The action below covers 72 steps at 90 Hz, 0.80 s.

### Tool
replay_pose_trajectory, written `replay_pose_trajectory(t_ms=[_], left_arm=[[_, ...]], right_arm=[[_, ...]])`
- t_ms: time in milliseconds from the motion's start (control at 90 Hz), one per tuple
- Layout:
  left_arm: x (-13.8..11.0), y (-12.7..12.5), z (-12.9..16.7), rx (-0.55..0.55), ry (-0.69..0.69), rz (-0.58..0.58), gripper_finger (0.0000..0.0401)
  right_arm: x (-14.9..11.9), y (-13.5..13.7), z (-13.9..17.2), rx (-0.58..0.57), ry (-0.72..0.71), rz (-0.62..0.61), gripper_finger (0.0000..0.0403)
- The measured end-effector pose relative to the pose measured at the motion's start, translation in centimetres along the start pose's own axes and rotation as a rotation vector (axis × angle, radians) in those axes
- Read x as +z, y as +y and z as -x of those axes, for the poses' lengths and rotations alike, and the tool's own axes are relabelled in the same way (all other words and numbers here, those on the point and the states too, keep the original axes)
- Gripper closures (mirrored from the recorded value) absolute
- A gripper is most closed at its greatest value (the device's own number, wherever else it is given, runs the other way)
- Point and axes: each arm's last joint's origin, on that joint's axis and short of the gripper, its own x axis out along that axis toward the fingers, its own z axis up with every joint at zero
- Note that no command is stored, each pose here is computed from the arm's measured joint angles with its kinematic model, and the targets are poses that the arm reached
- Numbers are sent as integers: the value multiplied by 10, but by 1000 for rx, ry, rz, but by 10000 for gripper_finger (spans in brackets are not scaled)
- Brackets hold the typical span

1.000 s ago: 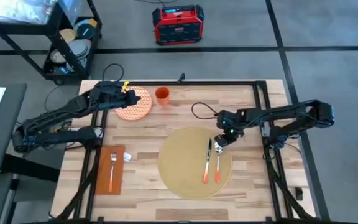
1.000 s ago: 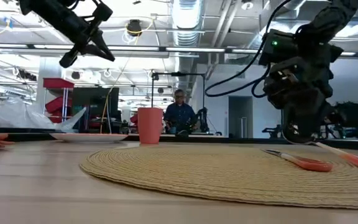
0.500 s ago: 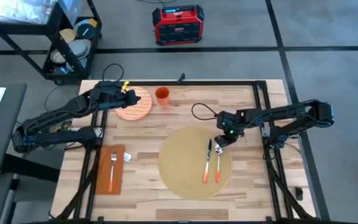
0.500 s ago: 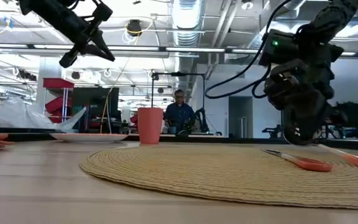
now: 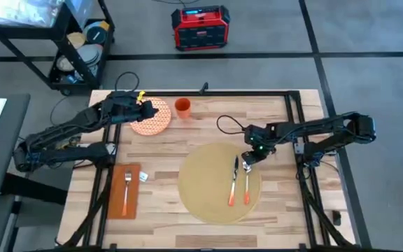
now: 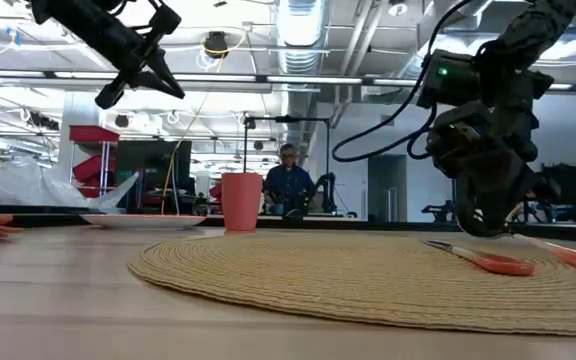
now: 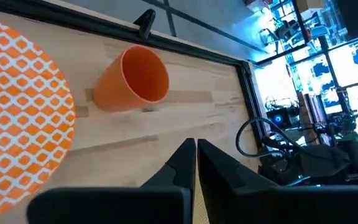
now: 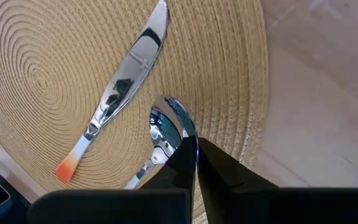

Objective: Set table place
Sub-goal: Put the orange spoon on the brown placemat to the right of the table knife, then put the orange plate on the brown placemat to the left of the table knife

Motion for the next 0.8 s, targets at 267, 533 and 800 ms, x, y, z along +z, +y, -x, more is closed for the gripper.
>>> replay_pose_trajectory(t_ms=[267,533,800], left_arm=[[0,0,0,7,-11,13,401],[-1,-1,0,5,-10,11,401],[-5,-3,0,12,-23,-3,401]], right_arm=[[0,0,0,-1,3,21,401],[0,0,0,1,6,23,340],[4,-3,2,-14,-25,82,316]])
